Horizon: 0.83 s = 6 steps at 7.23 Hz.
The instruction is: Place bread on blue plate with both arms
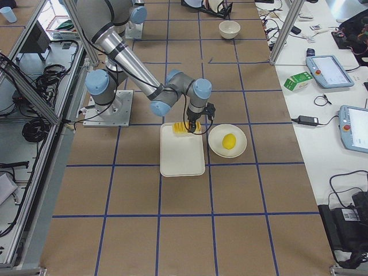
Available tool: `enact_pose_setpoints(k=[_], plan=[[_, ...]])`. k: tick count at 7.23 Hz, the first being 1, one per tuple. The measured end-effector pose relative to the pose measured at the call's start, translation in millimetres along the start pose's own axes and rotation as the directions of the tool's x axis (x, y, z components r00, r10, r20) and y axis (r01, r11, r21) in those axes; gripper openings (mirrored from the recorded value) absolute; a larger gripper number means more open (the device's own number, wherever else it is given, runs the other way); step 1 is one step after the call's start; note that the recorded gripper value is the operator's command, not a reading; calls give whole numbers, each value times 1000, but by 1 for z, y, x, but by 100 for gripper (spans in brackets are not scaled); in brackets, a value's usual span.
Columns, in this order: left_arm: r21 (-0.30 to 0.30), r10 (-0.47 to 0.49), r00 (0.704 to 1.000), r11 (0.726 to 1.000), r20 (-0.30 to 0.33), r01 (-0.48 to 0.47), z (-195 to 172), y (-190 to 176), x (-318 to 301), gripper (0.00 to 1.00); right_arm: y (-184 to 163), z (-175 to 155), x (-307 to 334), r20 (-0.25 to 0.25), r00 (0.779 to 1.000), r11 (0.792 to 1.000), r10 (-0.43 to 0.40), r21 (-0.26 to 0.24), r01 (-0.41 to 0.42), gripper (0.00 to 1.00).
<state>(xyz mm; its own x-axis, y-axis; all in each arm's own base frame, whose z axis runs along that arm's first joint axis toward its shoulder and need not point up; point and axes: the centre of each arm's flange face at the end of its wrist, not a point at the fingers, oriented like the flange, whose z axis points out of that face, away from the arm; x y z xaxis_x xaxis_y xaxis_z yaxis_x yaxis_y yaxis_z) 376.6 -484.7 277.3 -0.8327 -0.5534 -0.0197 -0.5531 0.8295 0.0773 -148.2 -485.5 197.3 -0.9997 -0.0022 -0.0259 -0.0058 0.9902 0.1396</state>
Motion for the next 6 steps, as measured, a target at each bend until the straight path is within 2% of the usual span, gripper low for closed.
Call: enact_pose_setpoints(k=[1,2,4,6], plan=[[-15,6,1000,1000,3,-6,-16,4,0,0,0,0,0,2,1000,1000,4,0,-4,16],[-43,14,1000,999,14,-13,-39,12,-1,0,0,0,0,4,1000,1000,7,1,-7,0],[-98,54,998,994,30,-50,-82,44,8,0,-1,-2,0,4,1000,1000,4,3,-4,0],[-141,147,989,980,18,-143,-115,90,66,0,-1,-19,2,-7,1000,1000,5,9,-5,0]])
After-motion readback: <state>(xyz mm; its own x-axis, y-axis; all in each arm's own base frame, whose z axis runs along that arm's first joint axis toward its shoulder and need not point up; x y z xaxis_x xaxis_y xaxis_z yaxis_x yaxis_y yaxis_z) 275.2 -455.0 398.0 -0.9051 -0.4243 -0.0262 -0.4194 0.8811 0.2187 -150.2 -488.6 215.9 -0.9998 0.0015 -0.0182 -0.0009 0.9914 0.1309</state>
